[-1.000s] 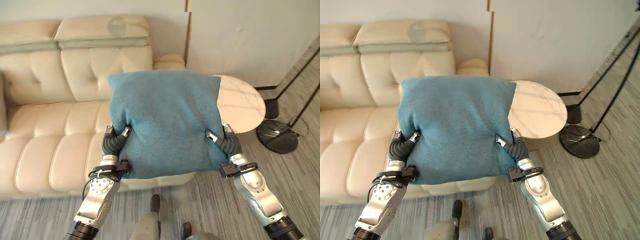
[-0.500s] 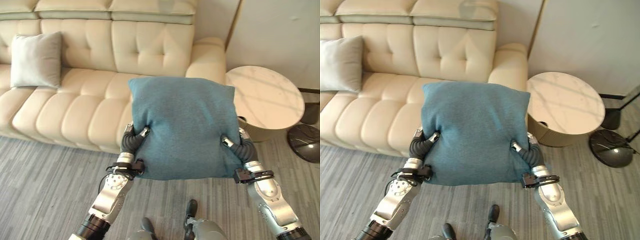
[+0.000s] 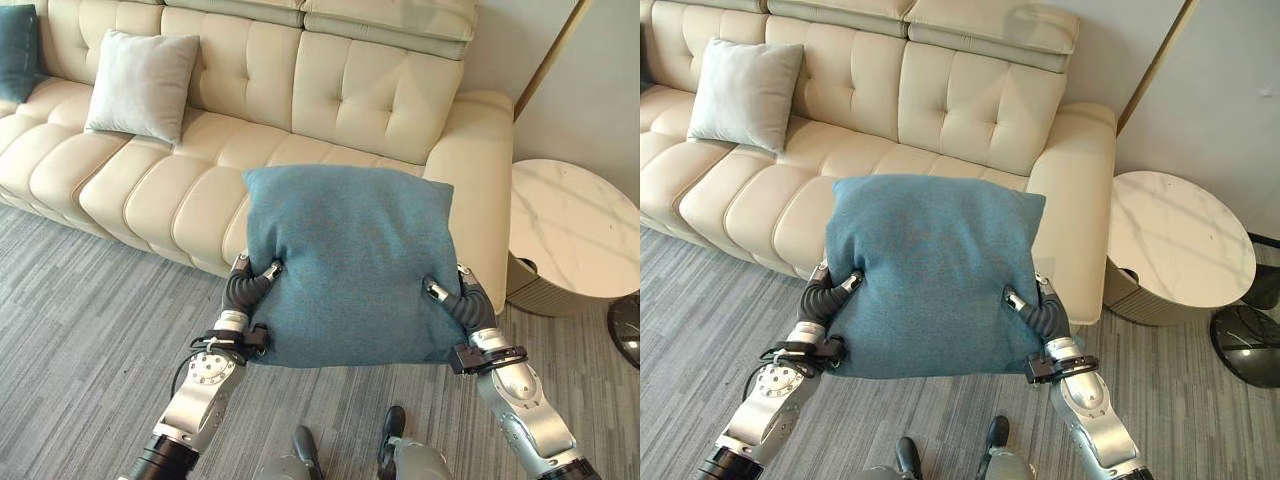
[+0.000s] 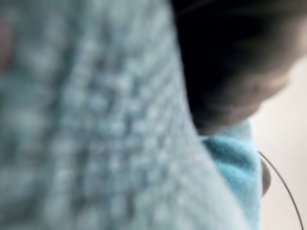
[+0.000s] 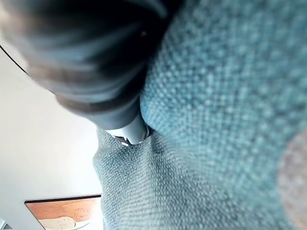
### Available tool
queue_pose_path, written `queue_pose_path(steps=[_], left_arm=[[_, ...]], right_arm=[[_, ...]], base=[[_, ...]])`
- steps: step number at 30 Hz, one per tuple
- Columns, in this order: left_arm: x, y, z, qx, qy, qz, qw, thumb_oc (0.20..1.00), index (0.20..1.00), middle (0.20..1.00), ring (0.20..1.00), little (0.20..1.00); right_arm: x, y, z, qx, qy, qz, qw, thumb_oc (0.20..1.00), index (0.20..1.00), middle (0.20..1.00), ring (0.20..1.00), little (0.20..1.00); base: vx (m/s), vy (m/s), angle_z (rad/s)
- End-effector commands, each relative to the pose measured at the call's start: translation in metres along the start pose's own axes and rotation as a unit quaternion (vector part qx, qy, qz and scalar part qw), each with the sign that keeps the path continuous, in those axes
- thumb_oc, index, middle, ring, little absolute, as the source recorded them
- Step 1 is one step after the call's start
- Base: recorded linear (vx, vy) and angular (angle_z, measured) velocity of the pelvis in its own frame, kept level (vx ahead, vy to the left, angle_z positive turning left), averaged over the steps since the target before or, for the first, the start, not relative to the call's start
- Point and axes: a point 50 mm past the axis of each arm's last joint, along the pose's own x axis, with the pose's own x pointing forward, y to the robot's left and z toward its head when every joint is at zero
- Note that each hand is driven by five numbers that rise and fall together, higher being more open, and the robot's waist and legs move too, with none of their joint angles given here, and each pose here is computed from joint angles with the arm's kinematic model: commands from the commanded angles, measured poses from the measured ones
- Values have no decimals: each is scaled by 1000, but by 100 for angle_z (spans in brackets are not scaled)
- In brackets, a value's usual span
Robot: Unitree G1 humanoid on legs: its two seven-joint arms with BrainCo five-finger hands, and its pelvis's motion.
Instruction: Pick up all the scattered cushions and arrange them neatly on the sofa.
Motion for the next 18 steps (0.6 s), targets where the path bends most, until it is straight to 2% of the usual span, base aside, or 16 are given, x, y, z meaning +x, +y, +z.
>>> queue_pose_path(steps=[1, 11, 18], left_arm=[[6, -51, 39, -29, -109, -143, 983, 200, 200, 200, 200, 200], [7, -48, 35, -29, -107, -130, 985, 200, 200, 200, 200, 200], [3, -56, 29, -49, -91, -147, 984, 200, 200, 200, 200, 200]], right_arm=[[19, 51, 56, 47, -160, 125, 978, 200, 200, 200, 200, 200], [17, 42, 55, 52, -159, 118, 979, 200, 200, 200, 200, 200], [5, 20, 56, 31, -153, 91, 983, 200, 200, 200, 200, 200]], base=[[244, 138, 41], [296, 14, 23], [302, -109, 23]])
